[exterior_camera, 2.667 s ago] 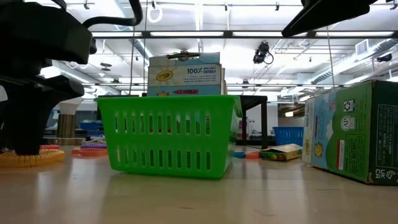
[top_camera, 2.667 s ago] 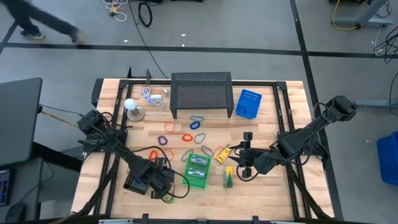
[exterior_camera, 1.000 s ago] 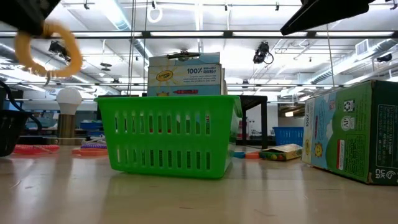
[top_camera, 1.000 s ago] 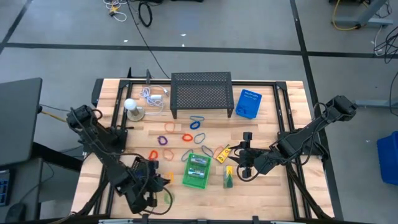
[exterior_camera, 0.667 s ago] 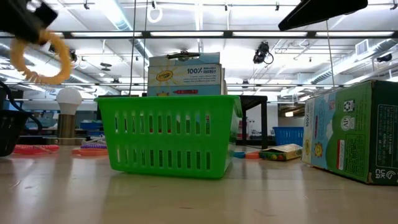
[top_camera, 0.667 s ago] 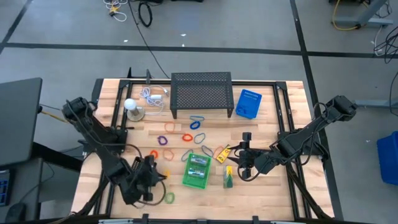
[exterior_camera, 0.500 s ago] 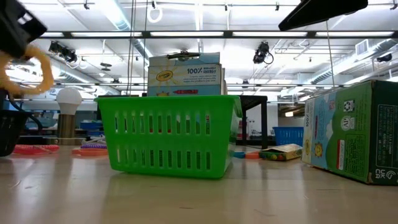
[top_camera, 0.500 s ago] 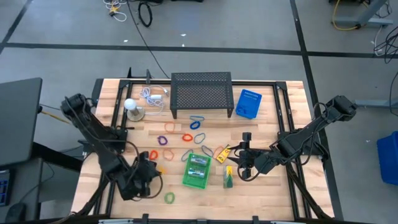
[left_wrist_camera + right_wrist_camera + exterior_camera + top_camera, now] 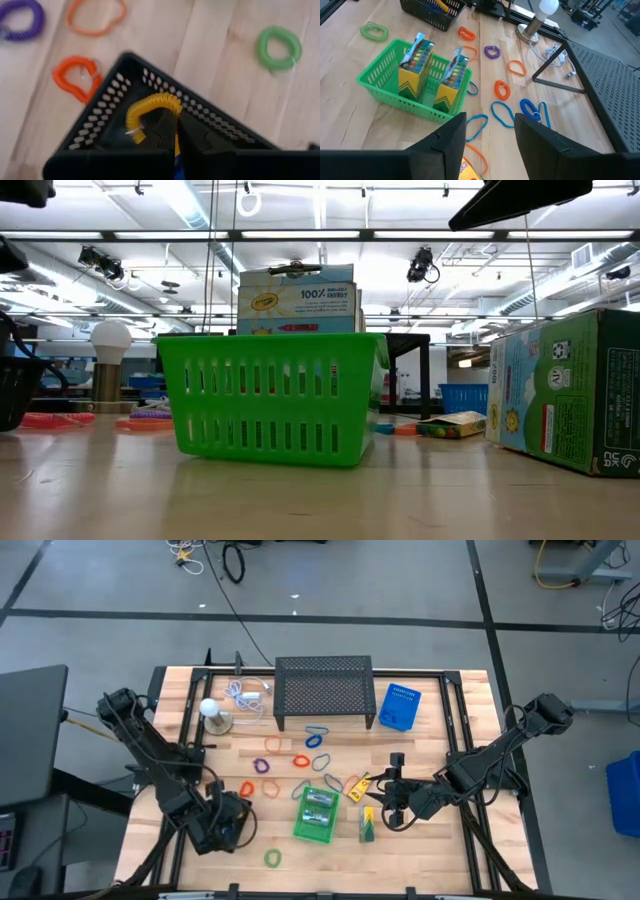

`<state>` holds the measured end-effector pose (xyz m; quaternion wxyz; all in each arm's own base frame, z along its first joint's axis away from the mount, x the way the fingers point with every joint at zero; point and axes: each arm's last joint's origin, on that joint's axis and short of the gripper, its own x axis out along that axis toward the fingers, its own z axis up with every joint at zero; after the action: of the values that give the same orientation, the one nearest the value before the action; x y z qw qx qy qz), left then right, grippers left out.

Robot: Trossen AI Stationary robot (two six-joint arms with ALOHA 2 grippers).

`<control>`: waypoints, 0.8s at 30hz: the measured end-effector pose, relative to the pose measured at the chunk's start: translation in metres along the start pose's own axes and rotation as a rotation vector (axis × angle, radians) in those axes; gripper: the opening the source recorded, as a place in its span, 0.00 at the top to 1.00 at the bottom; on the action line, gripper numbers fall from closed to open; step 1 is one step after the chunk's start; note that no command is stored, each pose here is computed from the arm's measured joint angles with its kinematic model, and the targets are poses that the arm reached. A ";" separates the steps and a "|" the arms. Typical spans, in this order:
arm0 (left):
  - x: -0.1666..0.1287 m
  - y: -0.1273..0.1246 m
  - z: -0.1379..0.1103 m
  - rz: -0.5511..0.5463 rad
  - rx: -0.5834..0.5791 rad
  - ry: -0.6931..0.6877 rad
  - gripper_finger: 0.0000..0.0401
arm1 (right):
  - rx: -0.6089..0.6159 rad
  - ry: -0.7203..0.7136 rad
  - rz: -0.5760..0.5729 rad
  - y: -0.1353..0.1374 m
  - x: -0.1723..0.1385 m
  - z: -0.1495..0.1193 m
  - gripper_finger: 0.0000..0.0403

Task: Pick & Place Office Desk Supplies
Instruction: Put the yellow spring keychain into the black bin, then put the violet spring keychain into the black bin

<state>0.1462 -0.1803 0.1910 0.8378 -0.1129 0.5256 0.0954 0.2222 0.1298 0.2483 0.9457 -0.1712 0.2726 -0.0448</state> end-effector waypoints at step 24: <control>0.000 0.000 -0.004 -0.026 -0.037 0.111 0.68 | -0.006 0.007 0.008 0.000 0.000 -0.001 0.56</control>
<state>0.1429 -0.1813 0.1897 0.8064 -0.1402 0.5678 0.0877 0.2218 0.1299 0.2476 0.9445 -0.1726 0.2766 -0.0409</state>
